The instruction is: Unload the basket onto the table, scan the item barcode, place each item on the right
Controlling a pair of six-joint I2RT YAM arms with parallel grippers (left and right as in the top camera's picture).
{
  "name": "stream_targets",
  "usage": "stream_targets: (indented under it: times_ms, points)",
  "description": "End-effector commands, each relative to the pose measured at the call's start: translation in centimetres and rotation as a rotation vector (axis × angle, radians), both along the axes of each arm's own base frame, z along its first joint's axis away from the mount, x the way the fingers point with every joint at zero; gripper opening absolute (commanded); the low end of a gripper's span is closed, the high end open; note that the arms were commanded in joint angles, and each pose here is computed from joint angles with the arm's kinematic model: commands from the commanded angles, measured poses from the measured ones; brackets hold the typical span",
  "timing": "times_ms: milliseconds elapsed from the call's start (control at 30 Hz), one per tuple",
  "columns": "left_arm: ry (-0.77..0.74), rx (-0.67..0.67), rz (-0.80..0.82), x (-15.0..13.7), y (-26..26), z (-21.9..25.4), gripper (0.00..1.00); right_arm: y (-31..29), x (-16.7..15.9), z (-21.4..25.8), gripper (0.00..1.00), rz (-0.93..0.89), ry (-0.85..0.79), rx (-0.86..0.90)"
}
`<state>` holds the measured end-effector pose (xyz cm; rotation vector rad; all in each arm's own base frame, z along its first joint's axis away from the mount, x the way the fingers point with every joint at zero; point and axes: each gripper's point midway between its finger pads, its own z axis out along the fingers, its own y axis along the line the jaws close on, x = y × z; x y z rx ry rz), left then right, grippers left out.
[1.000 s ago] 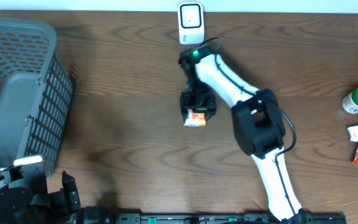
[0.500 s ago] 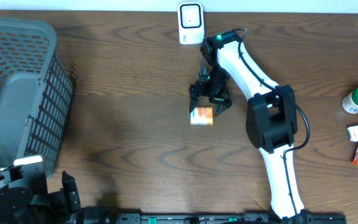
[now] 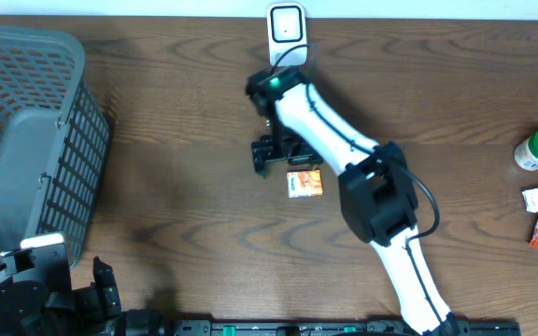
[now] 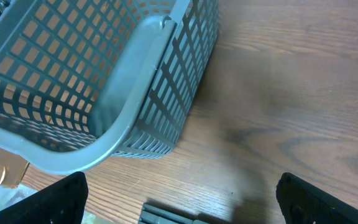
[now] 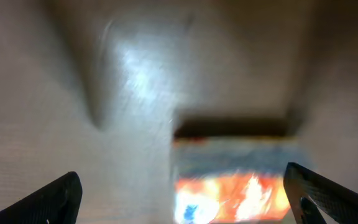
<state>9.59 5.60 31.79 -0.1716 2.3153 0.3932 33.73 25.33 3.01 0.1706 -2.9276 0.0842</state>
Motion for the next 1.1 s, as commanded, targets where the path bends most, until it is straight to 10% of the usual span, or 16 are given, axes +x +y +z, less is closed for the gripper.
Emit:
stream_targets:
  times_ms: [0, 433, 667, 867, 1067]
  points:
    - [-0.009, -0.002, 0.019, -0.1, 0.2, 0.2, 0.97, -0.3, 0.6, 8.8, 0.99, -0.008, -0.27, -0.048]
    - [-0.009, -0.002, 0.019, -0.1, 0.2, 0.2, 0.97, -9.3, -11.3, 28.1, 0.99, 0.052, -0.9, -0.132]
    - [-0.009, -0.002, 0.019, -0.1, 0.2, 0.2, 0.97, -10.1, -7.7, 21.0, 0.99, 0.024, -1.07, -0.061]
    - [-0.009, -0.002, 0.019, -0.1, 0.2, 0.2, 0.97, -6.6, -2.0, 14.4, 0.99, 0.028, -0.798, 0.384]
    - [-0.009, -0.002, 0.019, -0.1, 0.2, 0.2, 0.97, -8.1, -2.0, 8.6, 0.99, -0.017, -0.573, 0.367]
